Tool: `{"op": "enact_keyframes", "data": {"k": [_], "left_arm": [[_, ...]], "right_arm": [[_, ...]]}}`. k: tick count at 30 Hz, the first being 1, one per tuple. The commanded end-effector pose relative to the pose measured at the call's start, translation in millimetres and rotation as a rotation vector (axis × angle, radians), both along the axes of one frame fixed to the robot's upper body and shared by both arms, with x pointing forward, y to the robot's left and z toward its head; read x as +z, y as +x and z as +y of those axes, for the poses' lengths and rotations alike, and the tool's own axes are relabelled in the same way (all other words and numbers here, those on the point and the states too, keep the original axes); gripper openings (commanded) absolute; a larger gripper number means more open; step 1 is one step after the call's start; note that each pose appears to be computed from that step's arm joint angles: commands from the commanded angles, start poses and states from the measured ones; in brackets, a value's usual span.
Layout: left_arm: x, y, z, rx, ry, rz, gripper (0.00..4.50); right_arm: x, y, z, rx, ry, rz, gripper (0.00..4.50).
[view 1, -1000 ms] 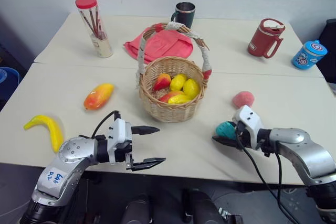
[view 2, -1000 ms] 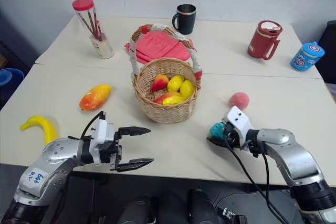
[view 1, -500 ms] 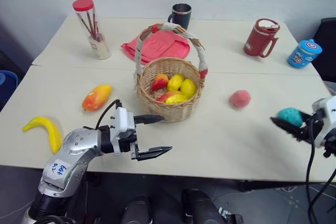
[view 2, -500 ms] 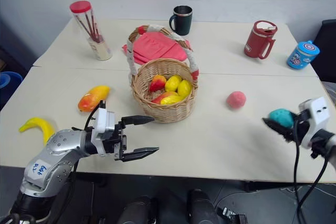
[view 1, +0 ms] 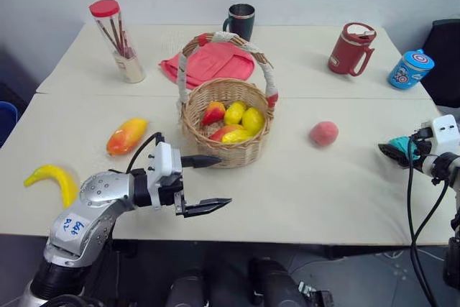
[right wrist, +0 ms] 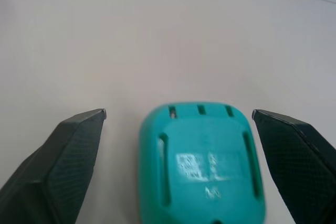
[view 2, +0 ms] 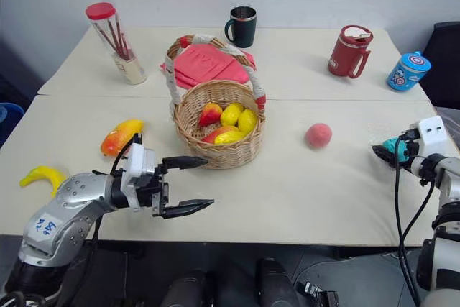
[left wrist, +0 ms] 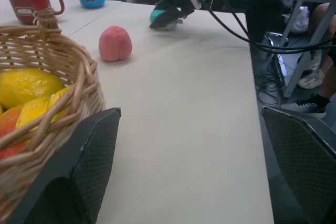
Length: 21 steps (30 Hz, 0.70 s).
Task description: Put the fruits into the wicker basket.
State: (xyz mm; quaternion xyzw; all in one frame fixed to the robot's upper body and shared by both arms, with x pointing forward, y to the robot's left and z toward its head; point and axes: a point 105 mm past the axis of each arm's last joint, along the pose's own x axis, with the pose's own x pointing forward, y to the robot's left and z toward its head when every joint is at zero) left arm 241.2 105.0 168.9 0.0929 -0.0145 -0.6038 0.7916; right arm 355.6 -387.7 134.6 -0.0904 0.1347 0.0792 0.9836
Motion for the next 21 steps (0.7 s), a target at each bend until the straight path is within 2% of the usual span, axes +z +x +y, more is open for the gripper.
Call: {"op": "enact_keyframes", "data": {"k": [1,3,7,9,10,11,14,15,17,19,21], "left_arm": [[7.9,1.6,18.7,0.111,0.013,-0.062,4.50],[0.8,1.7,42.6,0.229,0.049,-0.052,4.50],[-1.1,-7.3,101.1,0.508,0.028,-0.065,4.50],[2.8,-16.2,146.5,0.729,0.000,-0.121,4.50],[2.3,-22.9,165.5,0.817,-0.014,-0.123,4.50],[-0.4,-31.6,184.4,0.901,-0.012,-0.125,4.50],[-7.2,-59.9,235.7,1.156,-0.035,-0.124,4.50],[-13.1,-73.8,255.7,1.265,-0.045,-0.109,4.50],[-20.5,-96.5,283.1,1.430,-0.036,-0.115,4.50],[-32.5,-120.2,307.0,1.577,-0.060,-0.071,4.50],[-55.3,-145.7,322.7,1.699,-0.169,0.081,4.50]], "right_arm": [[64.9,-0.2,0.4,0.053,-0.011,-0.266,4.48],[98.9,0.3,24.2,0.157,0.038,-0.421,4.48],[110.1,-19.8,97.3,0.488,0.072,-0.522,4.48],[118.1,-41.7,137.4,0.639,0.267,-0.550,4.48],[120.6,-53.7,155.6,0.711,0.317,-0.552,4.48],[117.0,-66.8,176.1,0.801,0.331,-0.527,4.48],[92.2,-102.9,225.0,1.101,0.181,-0.499,4.48],[85.5,-109.7,238.8,1.161,0.177,-0.512,4.48],[82.8,-113.5,255.9,1.179,0.218,-0.561,4.48],[78.1,-117.2,267.0,1.226,0.186,-0.597,4.48],[73.0,-115.1,272.7,1.241,0.148,-0.635,4.48]]}}
